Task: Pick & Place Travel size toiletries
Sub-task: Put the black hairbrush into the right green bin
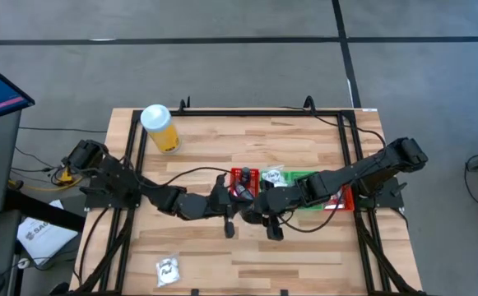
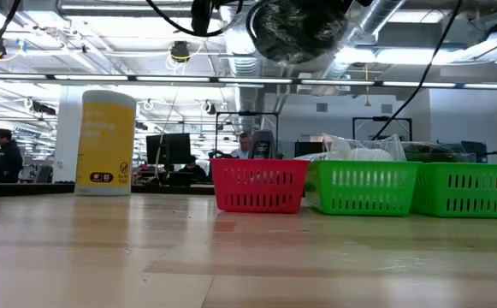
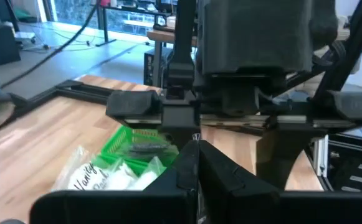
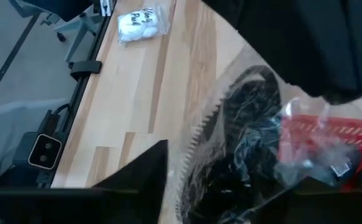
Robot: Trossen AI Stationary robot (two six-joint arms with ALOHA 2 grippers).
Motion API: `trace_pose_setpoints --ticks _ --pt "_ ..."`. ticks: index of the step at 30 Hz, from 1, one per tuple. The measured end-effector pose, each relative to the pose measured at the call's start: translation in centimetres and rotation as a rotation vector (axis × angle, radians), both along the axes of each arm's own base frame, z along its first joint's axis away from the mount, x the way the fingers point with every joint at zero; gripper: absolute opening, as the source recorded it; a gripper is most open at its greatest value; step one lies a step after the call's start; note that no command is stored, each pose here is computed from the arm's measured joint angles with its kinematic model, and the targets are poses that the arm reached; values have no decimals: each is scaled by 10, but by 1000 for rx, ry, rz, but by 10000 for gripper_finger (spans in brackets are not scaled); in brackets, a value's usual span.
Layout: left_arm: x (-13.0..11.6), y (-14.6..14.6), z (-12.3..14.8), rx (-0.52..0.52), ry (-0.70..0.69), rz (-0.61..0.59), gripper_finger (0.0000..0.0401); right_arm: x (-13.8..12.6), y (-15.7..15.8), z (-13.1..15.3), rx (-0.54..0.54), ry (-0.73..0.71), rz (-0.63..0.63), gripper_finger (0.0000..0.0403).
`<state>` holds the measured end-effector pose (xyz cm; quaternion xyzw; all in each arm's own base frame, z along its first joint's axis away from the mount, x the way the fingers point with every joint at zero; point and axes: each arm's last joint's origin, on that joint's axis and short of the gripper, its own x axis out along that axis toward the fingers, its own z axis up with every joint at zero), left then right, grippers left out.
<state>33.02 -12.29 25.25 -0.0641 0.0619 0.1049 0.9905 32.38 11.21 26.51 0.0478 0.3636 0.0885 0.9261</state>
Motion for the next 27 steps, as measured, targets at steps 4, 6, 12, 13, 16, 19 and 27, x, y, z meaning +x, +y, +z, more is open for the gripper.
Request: trace_pose_setpoints --ticks 4,6,12,13,16,19,27 --pt "-3 1 6 19 -12 -5 0 1 -2 0 -11 -5 2 103" --pt "-4 1 10 27 -20 -7 0 1 -3 0 -24 -9 13 70" --pt "-6 1 12 33 -22 -12 0 1 -3 0 -55 -18 41 8" --pt "-6 1 12 33 -23 -12 0 1 -2 0 -56 -16 43 7" --pt "-6 0 12 34 -22 -12 0 0 -2 -1 -60 -5 48 2" --pt "-7 -3 12 34 -21 -23 0 -3 0 -3 -66 25 59 6" --pt "-17 -19 -5 -2 95 -224 1 -11 7 -8 -85 92 88 7"
